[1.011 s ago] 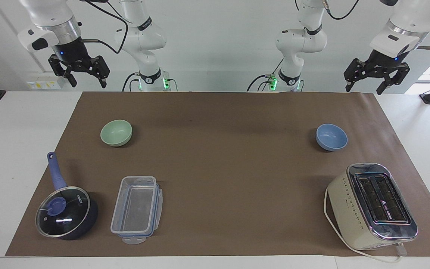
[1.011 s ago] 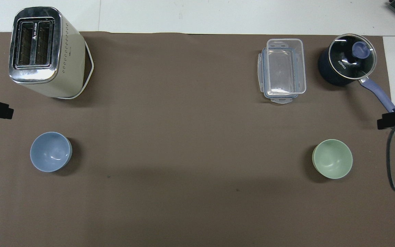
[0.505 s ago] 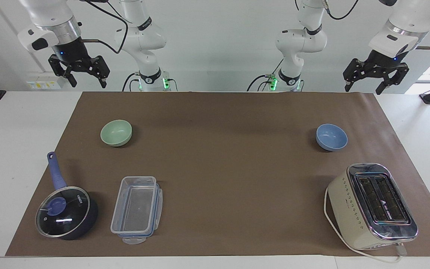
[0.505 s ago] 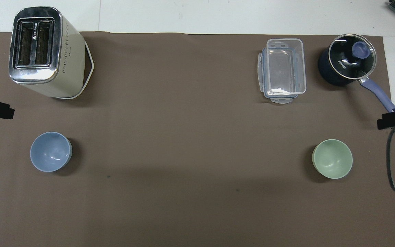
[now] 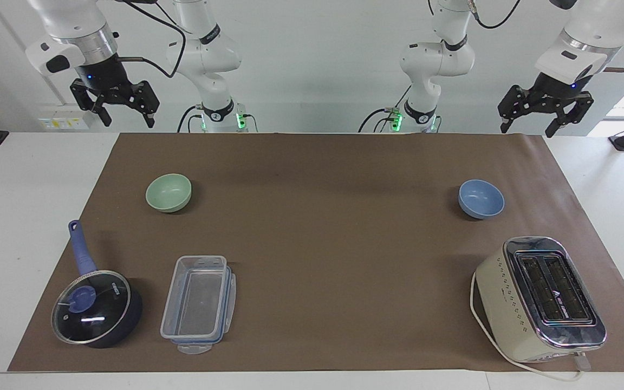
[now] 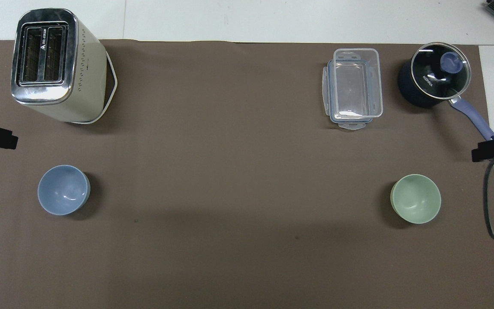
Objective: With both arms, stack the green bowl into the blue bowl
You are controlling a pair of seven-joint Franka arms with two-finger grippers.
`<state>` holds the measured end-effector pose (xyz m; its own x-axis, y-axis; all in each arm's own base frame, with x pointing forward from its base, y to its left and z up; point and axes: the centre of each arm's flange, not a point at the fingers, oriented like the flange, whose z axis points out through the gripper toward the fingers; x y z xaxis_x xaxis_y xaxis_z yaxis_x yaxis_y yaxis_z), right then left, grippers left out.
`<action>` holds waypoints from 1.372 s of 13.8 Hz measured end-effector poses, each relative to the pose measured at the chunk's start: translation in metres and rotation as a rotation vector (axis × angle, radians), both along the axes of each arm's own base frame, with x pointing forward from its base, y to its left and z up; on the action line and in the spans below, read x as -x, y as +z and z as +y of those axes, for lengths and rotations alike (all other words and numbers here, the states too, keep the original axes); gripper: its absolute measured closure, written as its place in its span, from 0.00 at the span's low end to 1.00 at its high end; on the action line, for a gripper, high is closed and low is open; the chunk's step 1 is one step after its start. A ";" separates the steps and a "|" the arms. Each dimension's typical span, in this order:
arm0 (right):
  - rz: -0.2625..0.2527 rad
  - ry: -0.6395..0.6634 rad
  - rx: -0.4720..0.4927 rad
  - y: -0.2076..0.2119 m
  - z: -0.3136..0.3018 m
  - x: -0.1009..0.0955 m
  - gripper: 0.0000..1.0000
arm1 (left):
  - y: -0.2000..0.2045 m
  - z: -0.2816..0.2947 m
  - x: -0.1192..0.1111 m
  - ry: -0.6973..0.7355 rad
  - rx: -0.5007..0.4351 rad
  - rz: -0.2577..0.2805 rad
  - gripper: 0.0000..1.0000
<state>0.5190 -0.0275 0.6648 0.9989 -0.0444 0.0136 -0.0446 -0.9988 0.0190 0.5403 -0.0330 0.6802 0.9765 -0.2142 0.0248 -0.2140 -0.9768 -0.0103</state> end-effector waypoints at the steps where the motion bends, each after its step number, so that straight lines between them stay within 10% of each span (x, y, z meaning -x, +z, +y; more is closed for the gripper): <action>1: 0.000 0.000 0.000 0.000 0.000 0.000 0.00 | 0.000 0.000 0.000 0.001 0.000 0.000 0.00; 19: 0.000 0.000 0.000 0.000 0.000 0.000 0.00 | -0.067 0.059 -0.014 0.001 0.074 0.037 0.00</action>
